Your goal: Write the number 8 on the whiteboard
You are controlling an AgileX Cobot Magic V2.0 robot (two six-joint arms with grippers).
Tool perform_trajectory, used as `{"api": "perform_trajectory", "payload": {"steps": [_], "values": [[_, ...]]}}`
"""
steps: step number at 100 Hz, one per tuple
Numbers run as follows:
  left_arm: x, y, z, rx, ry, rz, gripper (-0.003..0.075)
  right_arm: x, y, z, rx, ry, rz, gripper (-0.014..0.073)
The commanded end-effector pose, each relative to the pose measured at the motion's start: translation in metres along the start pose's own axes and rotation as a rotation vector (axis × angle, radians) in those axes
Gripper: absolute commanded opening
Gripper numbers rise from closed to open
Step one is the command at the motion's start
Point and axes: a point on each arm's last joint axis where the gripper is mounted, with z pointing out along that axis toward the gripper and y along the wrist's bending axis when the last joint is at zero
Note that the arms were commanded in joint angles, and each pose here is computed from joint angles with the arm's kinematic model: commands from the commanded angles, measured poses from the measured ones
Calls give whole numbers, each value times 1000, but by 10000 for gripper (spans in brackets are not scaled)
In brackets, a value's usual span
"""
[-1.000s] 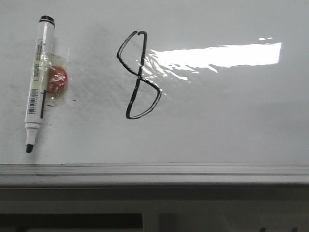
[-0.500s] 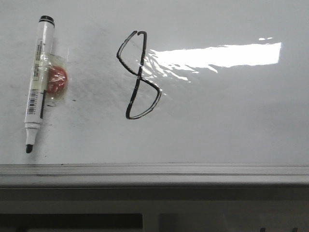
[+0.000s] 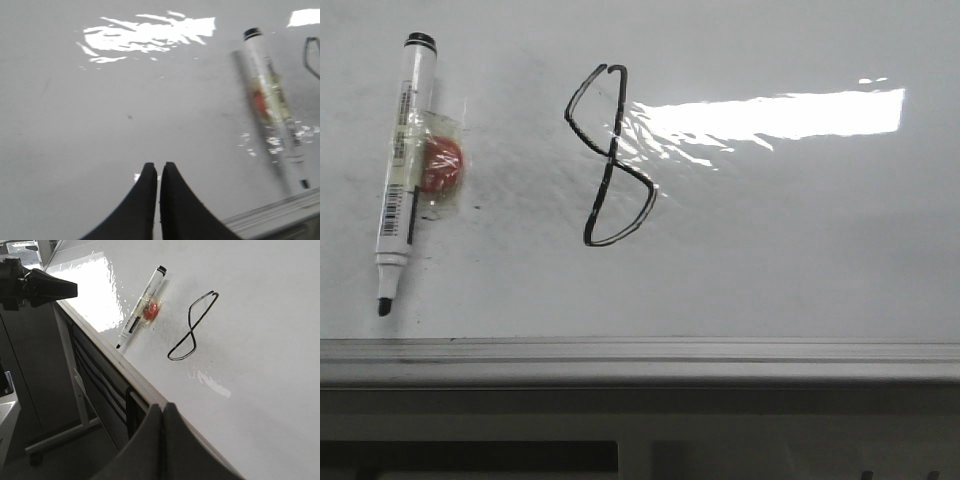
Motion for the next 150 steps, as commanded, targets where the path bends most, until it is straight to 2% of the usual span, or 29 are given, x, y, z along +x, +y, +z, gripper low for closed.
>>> {"api": "perform_trajectory", "payload": {"steps": [1,11,29,51,60,150], "values": [[-8,5,-3,-87,-115,31,-20,-14,1,-2,-11,-88,-14,-64],[-2,9,-5,-174,-123,5,-20,-14,1,-2,-11,-88,-14,-64],[22,15,-3,-264,-124,-102,-20,-14,1,-2,-11,-88,-14,-64],[35,18,-3,-326,26,-128,-20,-14,1,-2,-11,-88,-14,-64],[41,18,-3,-333,84,-139,-20,-14,1,-2,-11,-88,-14,-64],[40,18,-3,-334,82,-136,-20,-14,1,-2,-11,-88,-14,-64]]}}
